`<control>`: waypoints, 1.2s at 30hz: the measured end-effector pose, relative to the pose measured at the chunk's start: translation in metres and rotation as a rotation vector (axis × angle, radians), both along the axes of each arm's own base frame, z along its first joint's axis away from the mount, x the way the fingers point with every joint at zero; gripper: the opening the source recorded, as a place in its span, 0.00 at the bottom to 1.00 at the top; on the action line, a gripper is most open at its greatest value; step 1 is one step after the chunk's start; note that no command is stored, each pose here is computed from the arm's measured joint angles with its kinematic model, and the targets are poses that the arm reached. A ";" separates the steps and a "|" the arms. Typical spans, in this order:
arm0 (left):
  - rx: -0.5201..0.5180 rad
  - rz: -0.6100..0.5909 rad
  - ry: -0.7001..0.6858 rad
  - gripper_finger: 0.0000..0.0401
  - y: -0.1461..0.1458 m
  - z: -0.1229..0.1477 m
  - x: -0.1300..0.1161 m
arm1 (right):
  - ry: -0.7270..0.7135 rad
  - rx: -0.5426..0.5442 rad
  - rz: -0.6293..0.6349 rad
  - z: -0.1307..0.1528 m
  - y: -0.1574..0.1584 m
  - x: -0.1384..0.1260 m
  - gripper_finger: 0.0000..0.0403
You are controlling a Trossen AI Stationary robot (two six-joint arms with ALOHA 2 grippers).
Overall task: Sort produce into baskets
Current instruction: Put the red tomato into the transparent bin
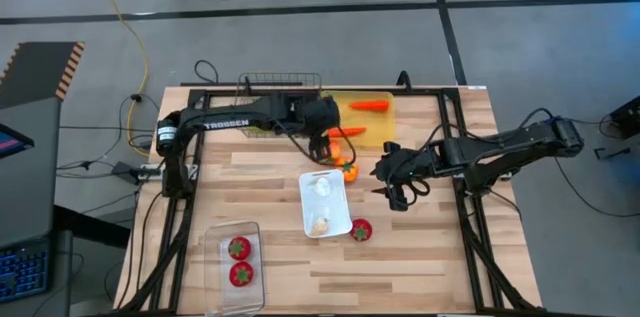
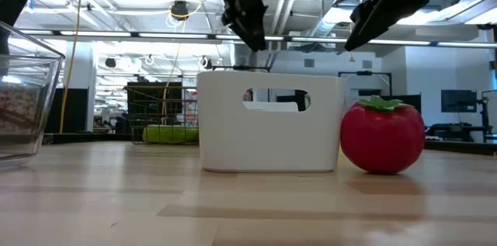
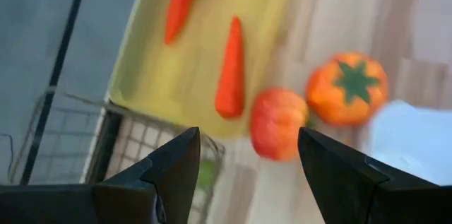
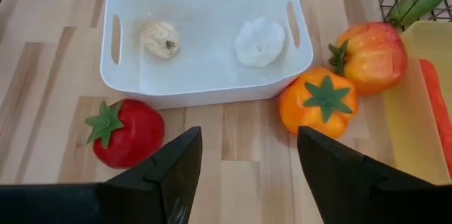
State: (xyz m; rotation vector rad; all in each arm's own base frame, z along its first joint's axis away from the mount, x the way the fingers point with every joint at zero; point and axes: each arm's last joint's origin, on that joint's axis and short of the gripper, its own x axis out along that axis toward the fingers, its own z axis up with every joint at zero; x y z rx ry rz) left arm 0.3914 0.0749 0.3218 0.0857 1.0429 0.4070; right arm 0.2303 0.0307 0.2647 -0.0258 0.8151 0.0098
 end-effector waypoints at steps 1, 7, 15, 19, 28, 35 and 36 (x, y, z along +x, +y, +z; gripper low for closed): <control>-0.006 0.005 0.010 0.56 -0.005 0.002 -0.003 | 0.000 0.000 0.000 0.000 0.000 0.000 0.65; -0.013 0.026 0.021 0.56 -0.032 0.014 -0.016 | 0.001 0.018 0.026 0.000 0.001 0.000 0.65; 0.081 0.076 0.008 0.56 -0.076 0.035 -0.040 | 0.006 0.049 0.057 0.000 0.002 0.000 0.65; 0.115 0.116 -0.020 0.56 -0.101 0.040 -0.052 | 0.005 0.050 0.057 0.000 0.002 0.000 0.65; 0.053 0.134 -0.029 0.56 -0.159 -0.001 -0.068 | 0.007 0.188 -0.019 -0.001 0.009 0.003 0.65; 0.018 0.089 -0.090 0.56 -0.186 -0.024 -0.069 | 0.020 0.256 -0.026 -0.004 0.026 0.004 0.65; 0.016 0.089 -0.092 0.56 -0.189 -0.025 -0.070 | 0.024 0.265 -0.024 -0.004 0.029 0.003 0.65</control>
